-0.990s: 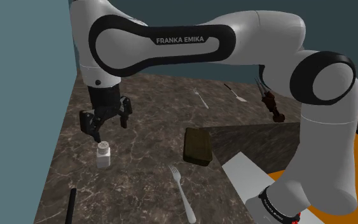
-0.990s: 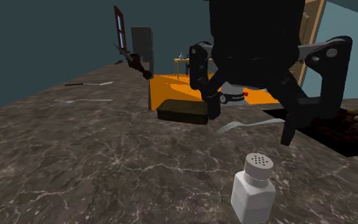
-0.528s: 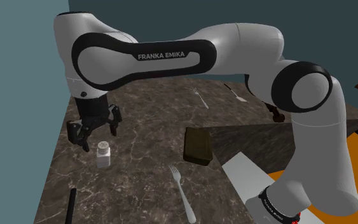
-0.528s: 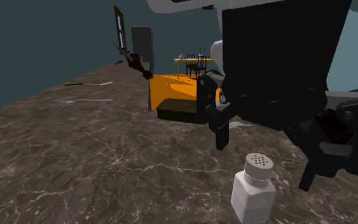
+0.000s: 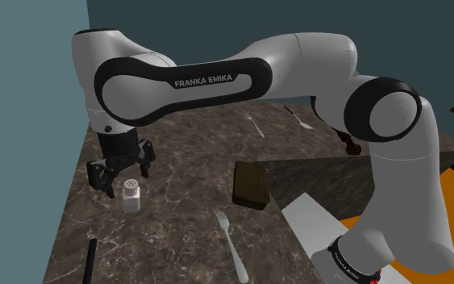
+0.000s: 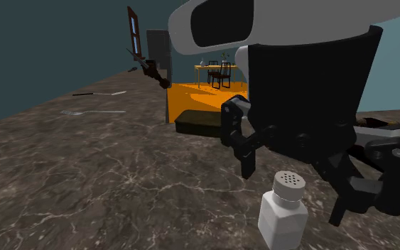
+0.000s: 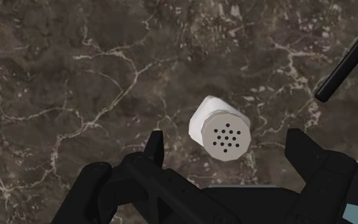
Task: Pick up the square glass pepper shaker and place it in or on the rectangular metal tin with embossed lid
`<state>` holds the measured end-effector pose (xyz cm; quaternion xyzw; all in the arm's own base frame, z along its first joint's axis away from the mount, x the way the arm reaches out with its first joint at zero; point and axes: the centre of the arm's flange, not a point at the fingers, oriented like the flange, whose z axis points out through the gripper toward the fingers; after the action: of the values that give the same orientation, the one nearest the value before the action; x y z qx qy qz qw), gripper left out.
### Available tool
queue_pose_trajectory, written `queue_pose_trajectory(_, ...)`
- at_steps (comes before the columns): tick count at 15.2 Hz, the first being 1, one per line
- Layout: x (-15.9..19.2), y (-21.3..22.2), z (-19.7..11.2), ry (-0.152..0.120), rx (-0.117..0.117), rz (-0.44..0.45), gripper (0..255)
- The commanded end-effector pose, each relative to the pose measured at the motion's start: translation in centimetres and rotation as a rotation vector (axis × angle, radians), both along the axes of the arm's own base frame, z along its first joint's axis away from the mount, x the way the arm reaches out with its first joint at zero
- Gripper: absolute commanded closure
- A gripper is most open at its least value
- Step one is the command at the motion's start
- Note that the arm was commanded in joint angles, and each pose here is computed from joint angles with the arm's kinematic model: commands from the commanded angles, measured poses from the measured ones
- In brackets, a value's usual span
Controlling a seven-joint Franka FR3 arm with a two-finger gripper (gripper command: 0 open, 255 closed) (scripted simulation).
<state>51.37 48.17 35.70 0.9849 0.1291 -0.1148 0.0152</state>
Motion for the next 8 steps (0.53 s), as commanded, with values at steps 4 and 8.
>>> queue_pose_trajectory(4, -0.01, -0.01, -0.02, 0.000, 0.000, 0.000, 255)
queue_pose_trajectory(8, -0.01, -0.01, -0.02, 0.000, 0.000, 0.000, 255)
